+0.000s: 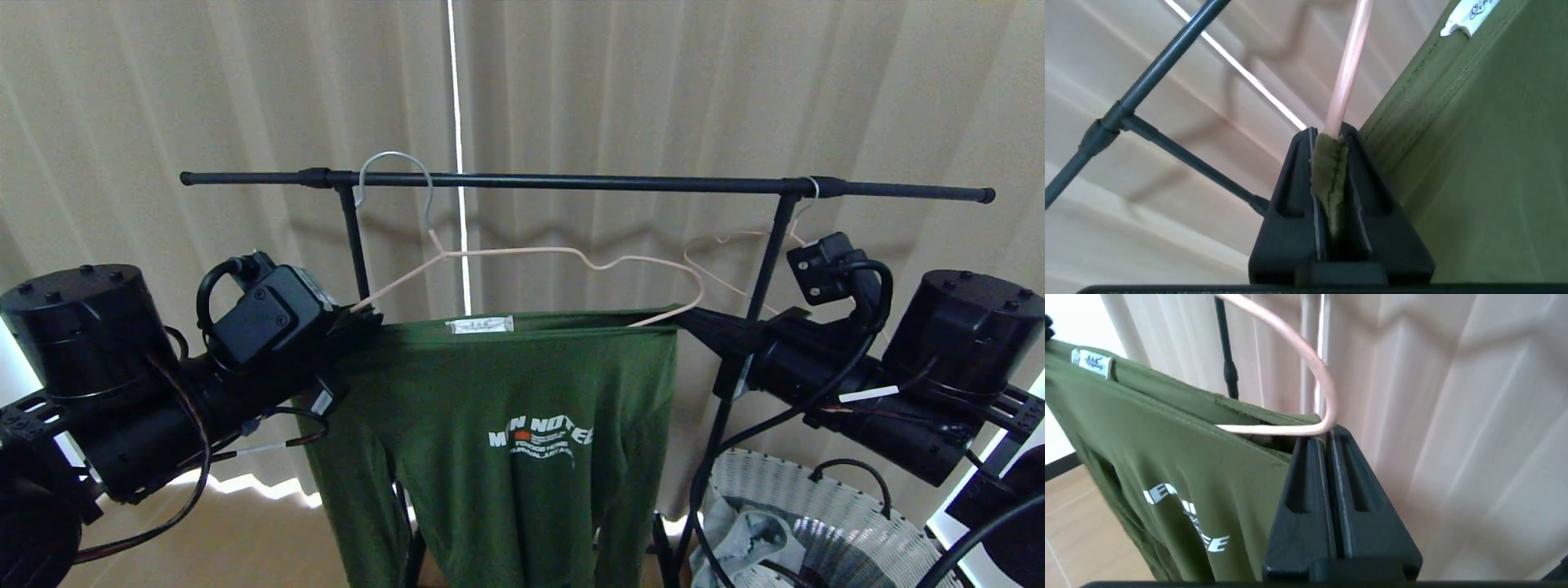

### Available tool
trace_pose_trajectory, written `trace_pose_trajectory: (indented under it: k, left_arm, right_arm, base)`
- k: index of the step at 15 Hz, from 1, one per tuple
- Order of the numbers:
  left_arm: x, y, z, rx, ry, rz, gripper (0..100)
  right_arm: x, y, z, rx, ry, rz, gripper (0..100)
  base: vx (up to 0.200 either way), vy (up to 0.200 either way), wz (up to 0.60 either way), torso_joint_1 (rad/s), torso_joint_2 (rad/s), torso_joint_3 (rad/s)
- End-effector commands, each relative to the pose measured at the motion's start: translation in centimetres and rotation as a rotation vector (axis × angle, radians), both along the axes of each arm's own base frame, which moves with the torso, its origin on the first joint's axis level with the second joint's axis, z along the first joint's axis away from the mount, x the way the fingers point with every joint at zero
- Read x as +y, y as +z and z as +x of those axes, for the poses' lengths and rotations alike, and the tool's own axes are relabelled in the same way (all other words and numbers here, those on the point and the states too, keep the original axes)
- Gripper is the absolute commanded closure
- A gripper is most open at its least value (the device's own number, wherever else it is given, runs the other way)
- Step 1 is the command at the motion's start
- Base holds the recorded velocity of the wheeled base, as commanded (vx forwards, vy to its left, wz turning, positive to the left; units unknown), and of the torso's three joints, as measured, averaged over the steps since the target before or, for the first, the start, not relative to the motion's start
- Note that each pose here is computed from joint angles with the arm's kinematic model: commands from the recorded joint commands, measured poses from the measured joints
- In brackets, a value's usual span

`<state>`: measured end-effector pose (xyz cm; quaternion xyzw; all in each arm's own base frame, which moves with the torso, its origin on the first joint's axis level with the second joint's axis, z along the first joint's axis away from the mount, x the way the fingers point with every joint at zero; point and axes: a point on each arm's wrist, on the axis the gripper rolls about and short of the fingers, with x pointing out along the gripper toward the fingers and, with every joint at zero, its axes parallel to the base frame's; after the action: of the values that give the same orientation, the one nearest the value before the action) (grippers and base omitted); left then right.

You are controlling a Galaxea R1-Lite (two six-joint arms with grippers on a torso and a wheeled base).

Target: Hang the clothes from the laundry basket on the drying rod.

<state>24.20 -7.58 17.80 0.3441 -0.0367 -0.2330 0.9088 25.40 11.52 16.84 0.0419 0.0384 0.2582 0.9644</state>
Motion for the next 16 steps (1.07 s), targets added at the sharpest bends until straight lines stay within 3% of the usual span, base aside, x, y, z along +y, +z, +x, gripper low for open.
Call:
trace_pose_trajectory:
  k: [1, 4, 6, 8, 10, 12, 16]
  left_arm:
    - [0.0, 0.1, 0.1, -0.004, 0.004, -0.002, 100]
    - [-0.3, 0.2, 0.3, -0.033, -0.002, -0.045, 100]
    - [-0.6, 0.6, 0.6, -0.055, -0.009, -0.139, 100]
    - [-0.4, 0.2, 0.4, -0.051, -0.004, -0.139, 100]
    - [0.0, -0.5, 0.2, -0.054, 0.006, -0.071, 100]
    - [0.0, -0.7, 0.1, -0.06, 0.007, -0.043, 100]
    - [0.1, -0.8, 0.1, -0.057, 0.008, -0.041, 100]
  right_arm:
    - [-0.4, 0.1, 0.3, -0.004, -0.023, 0.001, 100]
    - [-0.9, -0.2, 0.5, 0.008, -0.039, -0.004, 100]
    - [-0.9, -0.1, 0.6, 0.003, -0.044, -0.002, 100]
    - [-1.4, 0.0, 0.8, 0.001, -0.064, -0.001, 100]
    - [-1.6, 0.1, 1.0, -0.005, -0.072, 0.001, 100]
    - [-1.7, 0.2, 1.1, -0.008, -0.075, 0.003, 100]
    - [-1.6, -0.1, 1.4, 0.001, -0.076, -0.001, 100]
  base:
    - [0.0, 0.0, 0.0, 0.0, 0.0, 0.0]
    - [0.0, 0.0, 0.0, 0.0, 0.0, 0.0]
    - [0.0, 0.0, 0.0, 0.0, 0.0, 0.0]
    - [0.0, 0.0, 0.0, 0.0, 0.0, 0.0]
    - [0.0, 0.0, 0.0, 0.0, 0.0, 0.0]
    - [0.0, 0.0, 0.0, 0.0, 0.0, 0.0]
    - [0.0, 0.0, 0.0, 0.0, 0.0, 0.0]
